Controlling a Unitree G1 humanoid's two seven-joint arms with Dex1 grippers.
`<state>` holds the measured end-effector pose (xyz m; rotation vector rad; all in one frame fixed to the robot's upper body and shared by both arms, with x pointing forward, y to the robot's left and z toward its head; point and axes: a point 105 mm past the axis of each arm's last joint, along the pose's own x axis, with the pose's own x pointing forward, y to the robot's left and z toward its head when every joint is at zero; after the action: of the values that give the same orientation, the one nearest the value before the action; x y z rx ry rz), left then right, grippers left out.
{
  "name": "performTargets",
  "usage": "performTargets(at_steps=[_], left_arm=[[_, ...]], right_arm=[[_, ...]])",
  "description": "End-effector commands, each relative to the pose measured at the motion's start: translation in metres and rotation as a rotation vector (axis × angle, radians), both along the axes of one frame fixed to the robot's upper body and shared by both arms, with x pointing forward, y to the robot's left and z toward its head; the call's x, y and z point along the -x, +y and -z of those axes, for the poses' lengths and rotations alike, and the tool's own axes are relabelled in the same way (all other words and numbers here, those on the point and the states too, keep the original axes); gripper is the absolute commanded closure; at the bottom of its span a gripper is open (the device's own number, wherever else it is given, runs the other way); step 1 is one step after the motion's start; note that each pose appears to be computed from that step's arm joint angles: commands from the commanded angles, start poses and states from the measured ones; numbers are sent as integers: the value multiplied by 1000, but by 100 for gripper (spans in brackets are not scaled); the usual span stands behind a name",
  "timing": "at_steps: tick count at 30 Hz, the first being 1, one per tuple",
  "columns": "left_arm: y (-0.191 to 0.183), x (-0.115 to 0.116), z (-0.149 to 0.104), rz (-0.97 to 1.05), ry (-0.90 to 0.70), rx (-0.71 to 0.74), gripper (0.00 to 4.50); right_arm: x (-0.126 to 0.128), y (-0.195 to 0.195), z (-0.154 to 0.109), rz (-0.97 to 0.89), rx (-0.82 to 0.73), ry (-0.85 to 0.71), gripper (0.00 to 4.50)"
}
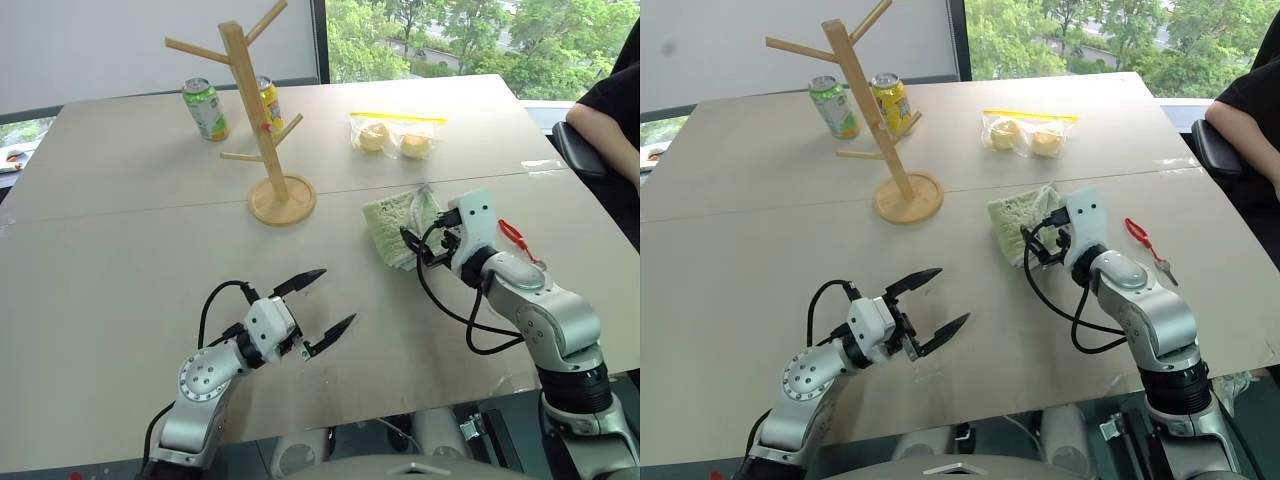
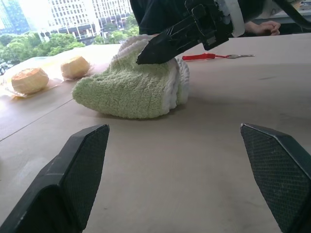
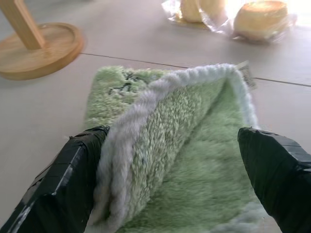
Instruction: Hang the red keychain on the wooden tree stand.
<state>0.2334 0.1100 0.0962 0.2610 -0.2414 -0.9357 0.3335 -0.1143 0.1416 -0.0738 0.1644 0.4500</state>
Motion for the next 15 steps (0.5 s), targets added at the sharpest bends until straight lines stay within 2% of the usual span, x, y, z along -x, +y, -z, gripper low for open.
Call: performTargets(at_steps=[1,10,15], left_arm=[[-6,3,-10,15,-35,9,1],[-7,2,-11,15,-40,9,1],[-8,1,-13,13,-44,7,1]], right_arm=[[-7,-19,-2,82,-12,-16,0],[-14,-27,16,136,-182,113,0],[-12,-18,18,95,-275,184,0]])
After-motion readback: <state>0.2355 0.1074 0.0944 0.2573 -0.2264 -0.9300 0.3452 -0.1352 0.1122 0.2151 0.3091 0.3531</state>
